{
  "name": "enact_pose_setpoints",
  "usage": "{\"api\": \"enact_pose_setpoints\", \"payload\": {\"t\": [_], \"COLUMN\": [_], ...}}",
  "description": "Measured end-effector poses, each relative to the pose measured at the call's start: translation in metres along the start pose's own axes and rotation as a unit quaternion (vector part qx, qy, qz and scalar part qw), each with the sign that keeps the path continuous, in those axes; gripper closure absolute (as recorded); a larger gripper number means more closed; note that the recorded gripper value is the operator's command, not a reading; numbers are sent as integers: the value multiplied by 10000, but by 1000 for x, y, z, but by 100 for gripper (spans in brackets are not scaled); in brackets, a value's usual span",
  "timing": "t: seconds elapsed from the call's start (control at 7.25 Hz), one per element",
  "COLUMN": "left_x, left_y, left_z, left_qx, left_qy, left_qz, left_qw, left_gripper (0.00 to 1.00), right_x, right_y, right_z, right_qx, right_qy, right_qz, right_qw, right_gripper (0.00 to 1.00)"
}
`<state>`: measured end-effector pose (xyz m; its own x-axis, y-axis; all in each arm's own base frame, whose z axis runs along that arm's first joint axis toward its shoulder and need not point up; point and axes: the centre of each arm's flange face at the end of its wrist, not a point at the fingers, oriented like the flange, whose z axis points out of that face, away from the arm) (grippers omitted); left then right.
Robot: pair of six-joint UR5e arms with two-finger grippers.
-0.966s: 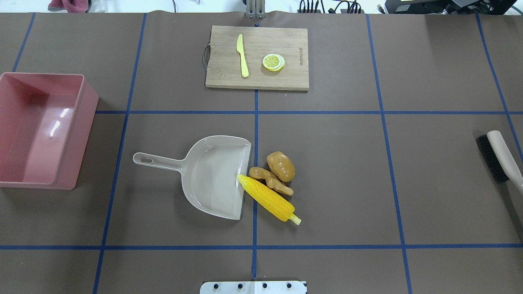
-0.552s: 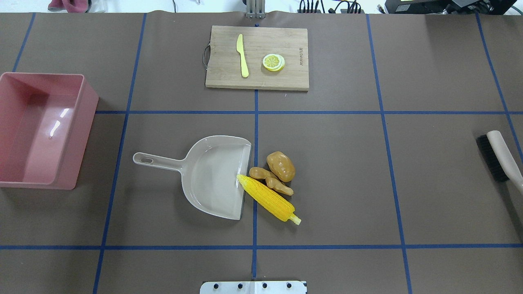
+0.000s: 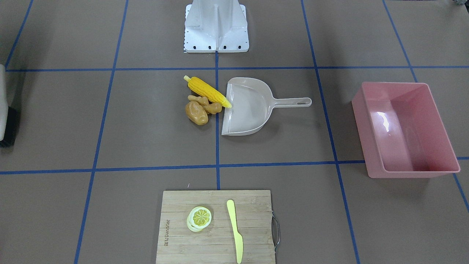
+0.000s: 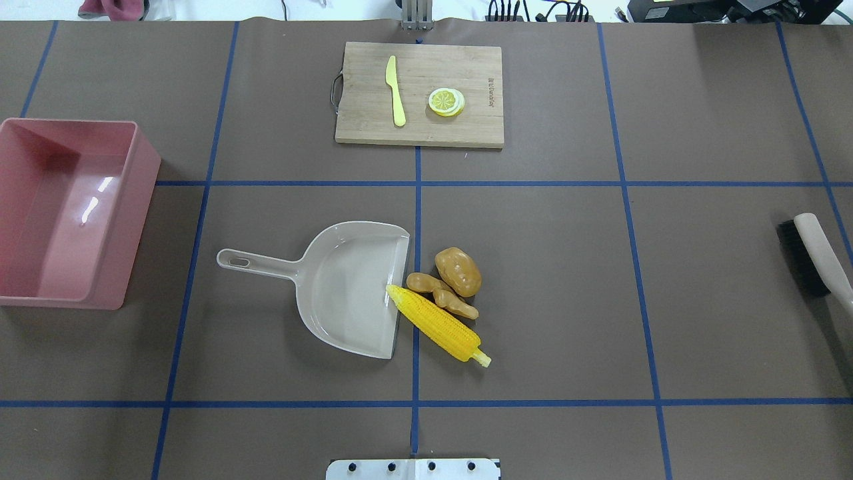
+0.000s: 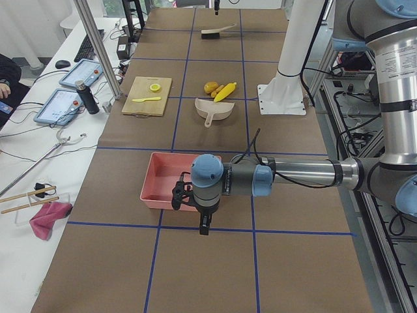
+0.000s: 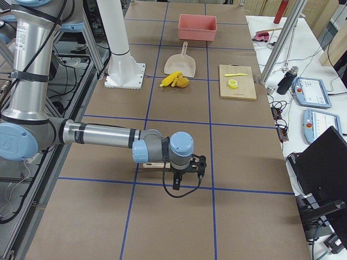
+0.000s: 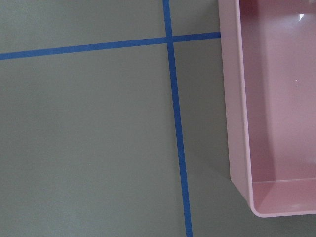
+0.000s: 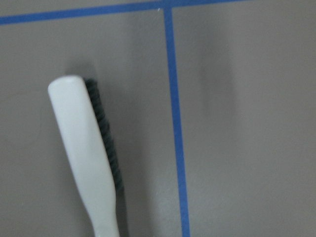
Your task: Sweep and dump trash into bin
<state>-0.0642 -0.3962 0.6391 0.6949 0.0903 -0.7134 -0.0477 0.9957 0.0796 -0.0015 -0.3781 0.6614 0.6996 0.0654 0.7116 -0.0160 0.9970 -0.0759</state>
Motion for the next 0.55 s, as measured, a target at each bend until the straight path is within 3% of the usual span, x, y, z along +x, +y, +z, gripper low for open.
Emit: {"api": "enact_pose_setpoints", "payload": {"t": [0.28, 0.55], "left_x": [-8, -2], "left_y": [2, -1], "left_z": [8, 4], "left_qx": [-82, -32], "left_qy": [8, 59], "left_qz": [-83, -32], "left_qw": [9999, 10000], "left_gripper": [2, 2], "right_x": [-37, -56], "right_y": [32, 51], "right_z": [26, 51], "right_qx": [-91, -62], "right_qy": [155, 219], "right_qz": [-279, -269], "right_qw": [9994, 9994], "right_gripper": [0, 0]}}
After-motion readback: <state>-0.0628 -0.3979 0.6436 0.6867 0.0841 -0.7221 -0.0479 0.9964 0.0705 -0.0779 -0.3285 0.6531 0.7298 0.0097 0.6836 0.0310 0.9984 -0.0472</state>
